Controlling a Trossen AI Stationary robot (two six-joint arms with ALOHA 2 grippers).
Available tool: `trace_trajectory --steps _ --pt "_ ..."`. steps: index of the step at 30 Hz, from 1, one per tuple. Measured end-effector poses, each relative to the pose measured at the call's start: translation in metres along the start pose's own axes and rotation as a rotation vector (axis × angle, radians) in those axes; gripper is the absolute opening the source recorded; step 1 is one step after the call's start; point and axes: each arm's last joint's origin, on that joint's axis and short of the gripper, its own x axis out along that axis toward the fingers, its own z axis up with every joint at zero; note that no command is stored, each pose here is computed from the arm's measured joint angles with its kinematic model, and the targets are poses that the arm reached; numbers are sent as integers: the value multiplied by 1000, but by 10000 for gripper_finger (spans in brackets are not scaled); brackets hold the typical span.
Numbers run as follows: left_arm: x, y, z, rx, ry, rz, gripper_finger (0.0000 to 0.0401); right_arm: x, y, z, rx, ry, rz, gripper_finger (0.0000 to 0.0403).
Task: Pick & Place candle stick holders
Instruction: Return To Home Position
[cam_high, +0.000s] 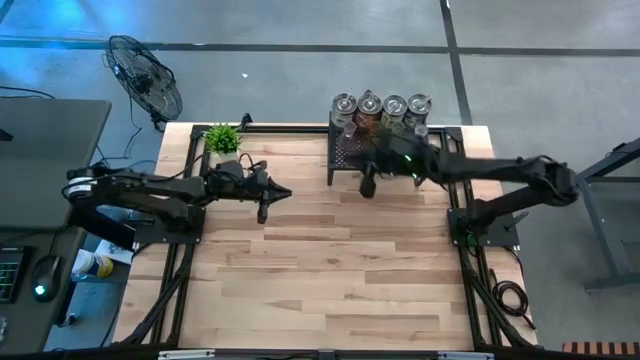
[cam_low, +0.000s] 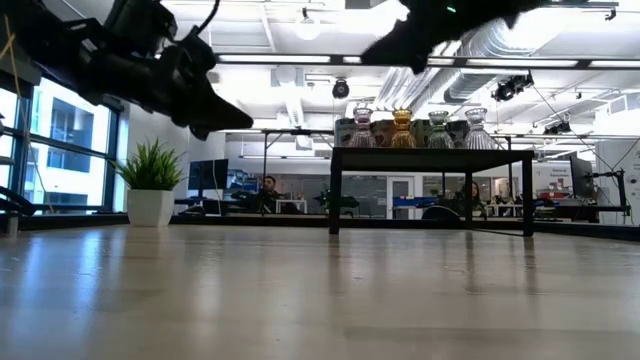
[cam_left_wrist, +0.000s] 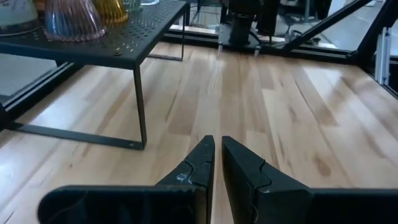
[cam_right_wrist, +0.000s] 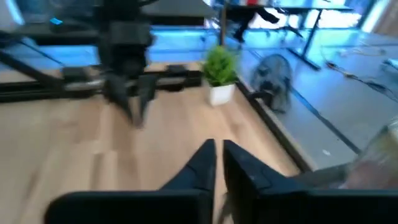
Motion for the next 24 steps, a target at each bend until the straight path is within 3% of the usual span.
trace_trajectory --steps 2,7,11,24 --pt "-4 -1 2 -1 7 1 28 -10 10 -22 6 -48 44 12" --pt "-14 -3 6 2 4 -18 28 -40 23 -74 42 -119 102 31" --pt "-25 -5 3 10 -48 -17 28 -65 25 -109 53 -190 137 10" --pt "-64 -7 -22 -60 -153 92 28 -120 8 -175 84 -386 106 1"
